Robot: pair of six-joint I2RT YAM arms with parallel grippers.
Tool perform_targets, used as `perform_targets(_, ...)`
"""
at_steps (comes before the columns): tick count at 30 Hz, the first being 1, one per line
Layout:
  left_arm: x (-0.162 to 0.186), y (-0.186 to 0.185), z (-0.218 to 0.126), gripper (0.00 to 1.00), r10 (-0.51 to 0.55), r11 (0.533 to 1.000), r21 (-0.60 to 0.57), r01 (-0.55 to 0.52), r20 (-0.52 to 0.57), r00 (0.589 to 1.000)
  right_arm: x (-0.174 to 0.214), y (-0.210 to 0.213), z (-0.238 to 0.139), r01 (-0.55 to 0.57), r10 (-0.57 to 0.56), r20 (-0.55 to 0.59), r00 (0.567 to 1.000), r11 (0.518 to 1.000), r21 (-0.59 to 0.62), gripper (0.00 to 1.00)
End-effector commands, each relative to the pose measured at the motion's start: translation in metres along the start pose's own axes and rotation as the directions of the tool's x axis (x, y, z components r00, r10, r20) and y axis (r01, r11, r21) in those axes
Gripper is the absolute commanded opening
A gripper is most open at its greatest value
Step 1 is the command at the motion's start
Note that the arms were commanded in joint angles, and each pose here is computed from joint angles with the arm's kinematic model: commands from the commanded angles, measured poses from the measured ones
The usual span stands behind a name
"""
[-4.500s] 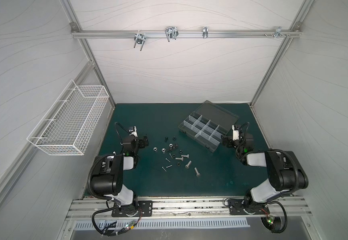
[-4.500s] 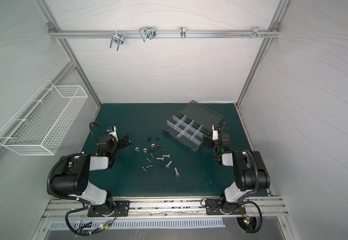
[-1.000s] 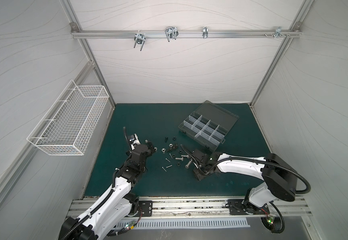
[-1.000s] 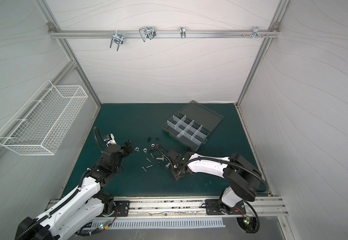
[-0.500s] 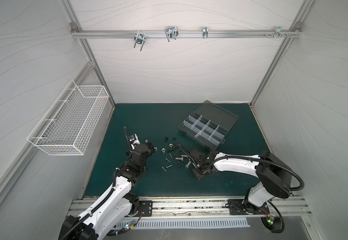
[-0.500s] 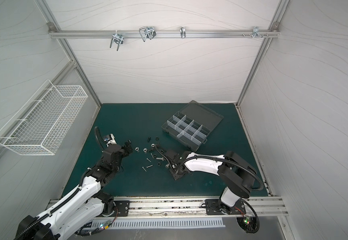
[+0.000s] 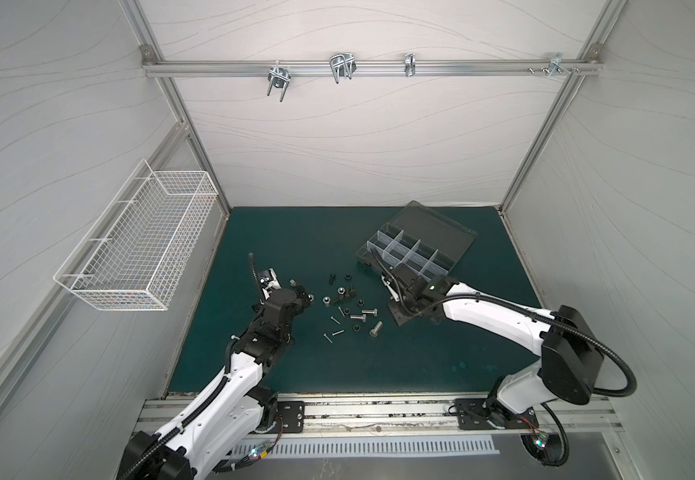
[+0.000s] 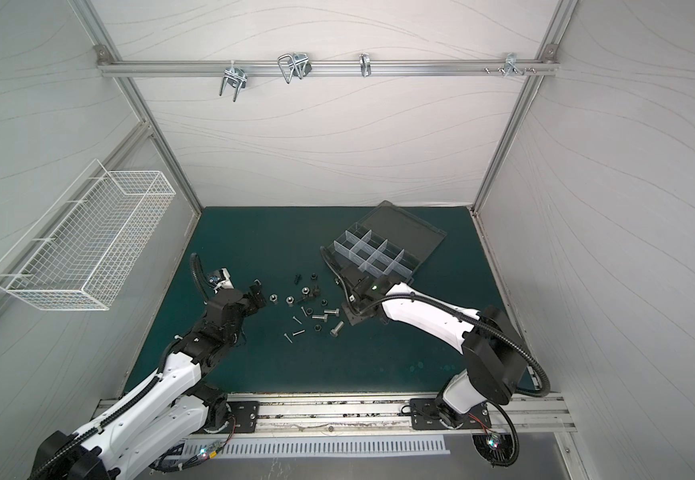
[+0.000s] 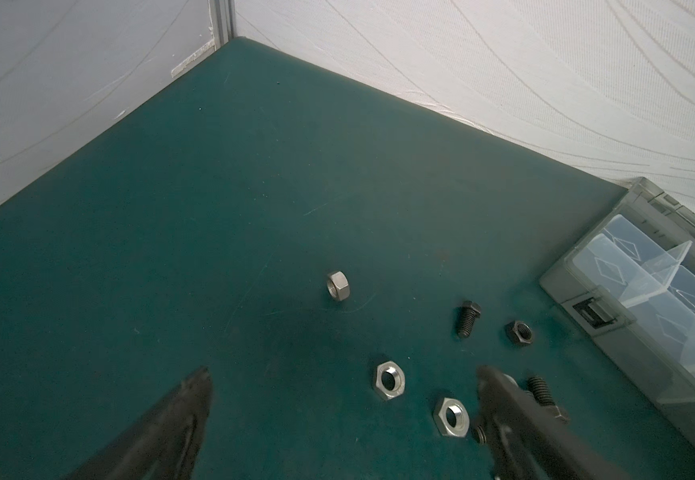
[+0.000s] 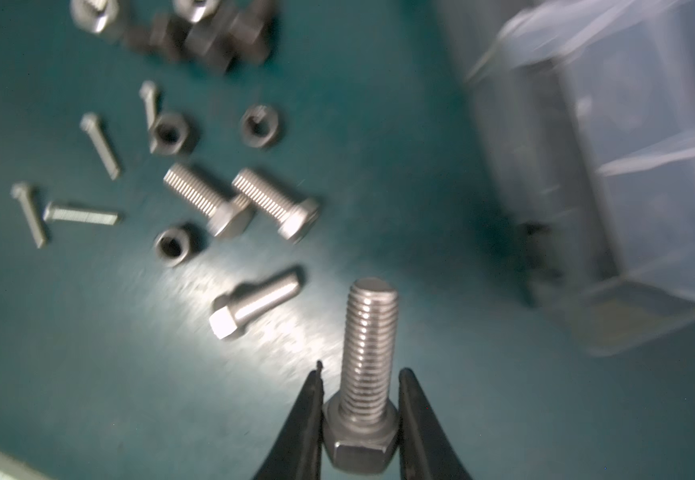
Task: Sort the screws and nuts into containers
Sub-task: 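Carry the bolt to the organizer box and release it into a compartment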
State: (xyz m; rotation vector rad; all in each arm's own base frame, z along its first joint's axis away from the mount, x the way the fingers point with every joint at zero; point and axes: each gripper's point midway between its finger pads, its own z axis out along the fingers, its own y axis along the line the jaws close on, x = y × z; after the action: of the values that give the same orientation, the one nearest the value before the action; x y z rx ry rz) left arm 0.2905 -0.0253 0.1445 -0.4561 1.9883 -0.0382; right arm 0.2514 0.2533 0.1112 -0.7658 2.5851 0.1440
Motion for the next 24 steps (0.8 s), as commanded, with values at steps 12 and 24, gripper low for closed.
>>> perform_targets(12,-0.017,-0.011,-0.004,1.0,-0.015,0.999,0.034,0.014,0.02,1.0,-0.045,-0.086,0.014,-0.011,0.013,-0.02,1.0,0.991,0.13,0.01)
perform_targets(24,-0.021,-0.013,-0.004,1.0,-0.007,1.0,0.028,0.007,0.025,1.0,-0.029,-0.11,0.047,-0.016,0.042,-0.143,0.989,0.985,0.175,0.11)
